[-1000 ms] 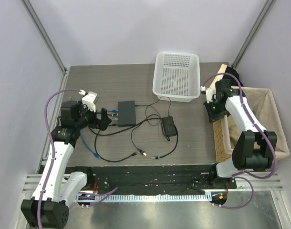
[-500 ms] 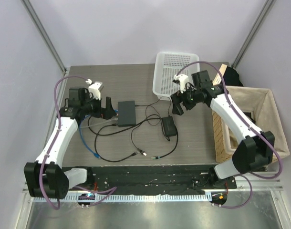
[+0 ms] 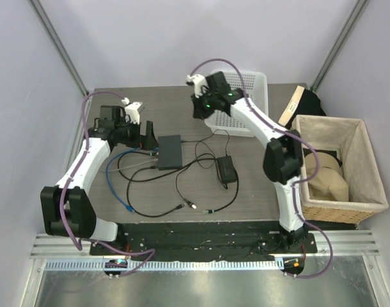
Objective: Pull the plug from the switch port
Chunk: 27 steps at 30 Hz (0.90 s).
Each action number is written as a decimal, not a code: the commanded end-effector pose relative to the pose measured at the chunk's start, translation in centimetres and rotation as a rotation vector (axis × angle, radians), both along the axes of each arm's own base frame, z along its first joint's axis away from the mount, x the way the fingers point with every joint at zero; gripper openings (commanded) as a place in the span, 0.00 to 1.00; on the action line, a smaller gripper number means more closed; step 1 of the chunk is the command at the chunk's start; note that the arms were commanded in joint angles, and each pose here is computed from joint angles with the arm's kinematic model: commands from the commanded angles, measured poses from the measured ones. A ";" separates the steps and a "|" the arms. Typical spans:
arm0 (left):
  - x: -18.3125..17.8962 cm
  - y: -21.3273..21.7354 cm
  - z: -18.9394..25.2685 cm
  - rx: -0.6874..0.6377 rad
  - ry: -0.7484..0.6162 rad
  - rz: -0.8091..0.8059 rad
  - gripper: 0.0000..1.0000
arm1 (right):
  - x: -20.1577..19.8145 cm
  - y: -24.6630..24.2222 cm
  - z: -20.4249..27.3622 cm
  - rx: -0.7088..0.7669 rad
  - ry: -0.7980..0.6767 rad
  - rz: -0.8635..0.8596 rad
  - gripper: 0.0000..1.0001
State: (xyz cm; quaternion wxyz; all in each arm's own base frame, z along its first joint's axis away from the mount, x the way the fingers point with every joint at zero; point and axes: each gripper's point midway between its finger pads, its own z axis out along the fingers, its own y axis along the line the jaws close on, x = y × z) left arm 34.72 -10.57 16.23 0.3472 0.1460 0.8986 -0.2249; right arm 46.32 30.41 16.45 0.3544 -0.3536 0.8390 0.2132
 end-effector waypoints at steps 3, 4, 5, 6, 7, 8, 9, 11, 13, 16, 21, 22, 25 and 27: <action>2.2 -0.5 2.3 -0.032 -0.045 0.017 1.00 | 8.8 1.9 -0.5 0.033 -0.148 -0.431 0.01; 2.5 -0.4 2.3 -0.030 -0.041 0.030 1.00 | 9.8 1.3 -1.6 0.025 -0.158 -0.484 0.01; 2.8 -0.2 2.5 -0.023 -0.043 0.051 1.00 | 10.5 0.5 -1.8 0.010 -0.174 -0.531 0.01; 2.9 0.0 2.4 -0.018 -0.036 0.063 1.00 | 10.9 0.1 -2.0 0.005 -0.176 -0.550 0.01; 3.1 0.1 2.4 -0.014 -0.035 0.076 1.00 | 11.0 -0.3 -2.5 -0.010 -0.175 -0.557 0.01; 3.2 0.3 2.4 -0.015 -0.028 0.097 1.00 | 11.2 -1.0 -2.6 -0.026 -0.184 -0.576 0.01; 3.1 0.2 2.3 -0.017 -0.024 0.098 1.00 | 11.0 -1.4 -3.2 -0.050 -0.181 -0.578 0.01; 2.9 -0.1 1.8 -0.032 -0.002 0.092 1.00 | 10.9 -2.5 -2.7 -0.085 -0.203 -0.577 0.01; 2.8 -0.2 1.1 -0.042 0.019 0.089 1.00 | 10.5 -3.6 -3.4 -0.132 -0.206 -0.562 0.01; 2.8 -0.5 0.2 -0.055 0.048 0.094 1.00 | 10.3 -6.6 -3.6 -0.177 -0.202 -0.605 0.01; 3.4 -0.6 -2.1 -0.073 0.124 0.134 1.00 | 10.3 -11.4 -3.6 -0.227 -0.193 -0.640 0.01; 3.4 -0.7 -2.1 -0.084 0.132 0.144 1.00 | 9.9 -10.6 -3.7 -0.199 -0.172 -0.589 0.01; 3.2 -0.7 -3.1 -0.084 0.155 0.152 1.00 | 8.0 -6.5 -3.5 -0.076 -0.092 -0.371 0.02; 3.1 -0.8 -3.6 -0.085 0.166 0.148 1.00 | 6.5 -4.0 -3.6 -0.013 -0.036 -0.270 0.16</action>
